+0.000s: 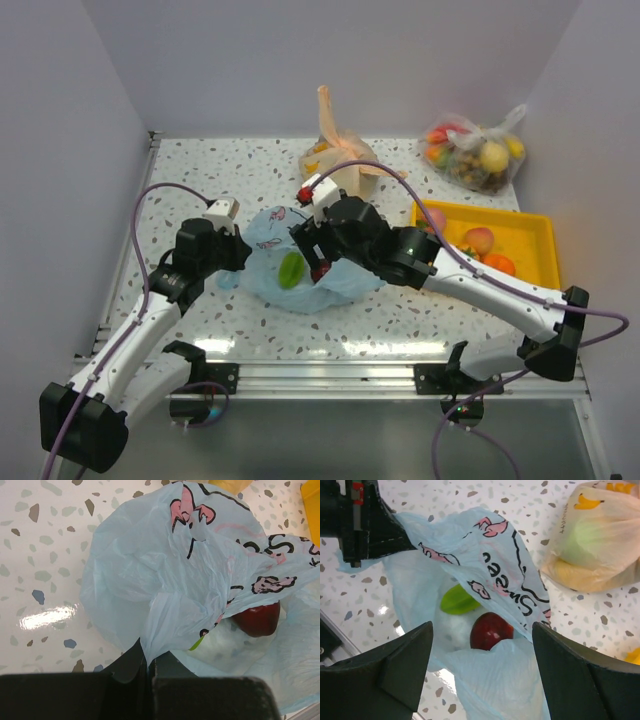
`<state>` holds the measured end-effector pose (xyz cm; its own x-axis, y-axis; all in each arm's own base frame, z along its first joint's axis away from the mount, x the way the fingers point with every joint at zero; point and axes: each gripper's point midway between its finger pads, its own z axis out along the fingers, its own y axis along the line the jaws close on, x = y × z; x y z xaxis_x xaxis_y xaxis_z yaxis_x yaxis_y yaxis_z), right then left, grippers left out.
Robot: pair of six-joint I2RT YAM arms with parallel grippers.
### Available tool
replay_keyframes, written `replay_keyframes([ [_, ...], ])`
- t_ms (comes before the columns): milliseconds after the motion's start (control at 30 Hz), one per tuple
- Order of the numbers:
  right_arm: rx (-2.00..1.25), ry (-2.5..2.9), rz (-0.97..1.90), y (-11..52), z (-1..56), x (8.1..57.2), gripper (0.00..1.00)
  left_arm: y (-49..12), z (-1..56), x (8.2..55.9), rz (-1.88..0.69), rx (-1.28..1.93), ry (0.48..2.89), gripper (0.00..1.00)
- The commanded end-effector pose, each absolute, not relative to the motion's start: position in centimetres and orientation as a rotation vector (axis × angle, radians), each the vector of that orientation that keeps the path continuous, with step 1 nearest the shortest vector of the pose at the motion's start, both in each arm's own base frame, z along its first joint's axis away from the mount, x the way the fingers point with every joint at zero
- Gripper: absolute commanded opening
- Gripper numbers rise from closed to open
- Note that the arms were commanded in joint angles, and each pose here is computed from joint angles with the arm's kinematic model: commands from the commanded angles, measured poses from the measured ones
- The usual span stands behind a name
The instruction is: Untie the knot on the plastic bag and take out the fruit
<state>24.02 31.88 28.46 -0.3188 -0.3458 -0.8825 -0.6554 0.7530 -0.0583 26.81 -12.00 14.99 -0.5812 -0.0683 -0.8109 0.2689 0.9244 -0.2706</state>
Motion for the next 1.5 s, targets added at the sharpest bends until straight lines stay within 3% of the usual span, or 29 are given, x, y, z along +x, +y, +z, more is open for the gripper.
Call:
replay_keyframes([
  [0,-0.846,2.052,0.386,33.3,23.6,22.4,0.80,-11.9,15.6,27.4,-0.449,0.150,2.106,0.00],
  [100,-0.876,2.122,0.352,33.8,19.0,21.7,0.74,-11.8,15.6,27.3,-0.449,0.146,2.106,0.00],
  [233,-0.979,2.252,0.268,32.5,12.5,19.9,0.53,-11.8,15.7,27.4,-0.444,0.145,2.103,0.00],
  [400,-1.184,2.380,0.132,29.0,6.2,16.2,0.38,-11.8,15.7,27.4,-0.443,0.145,2.104,0.00],
  [633,-1.183,2.406,0.079,26.8,5.4,15.6,0.38,-11.8,15.5,27.4,-0.444,0.143,2.111,0.00],
  [833,-0.914,2.249,0.257,30.3,12.5,18.2,0.52,-12.0,15.3,27.3,-0.452,0.152,2.120,0.00],
  [1033,-0.635,2.130,0.444,34.0,16.6,20.4,0.56,-12.0,15.3,27.4,-0.455,0.152,2.117,0.00],
  [1467,-0.397,2.134,0.372,37.1,13.4,26.2,0.56,-12.0,15.4,27.3,-0.455,0.152,2.115,0.00],
])
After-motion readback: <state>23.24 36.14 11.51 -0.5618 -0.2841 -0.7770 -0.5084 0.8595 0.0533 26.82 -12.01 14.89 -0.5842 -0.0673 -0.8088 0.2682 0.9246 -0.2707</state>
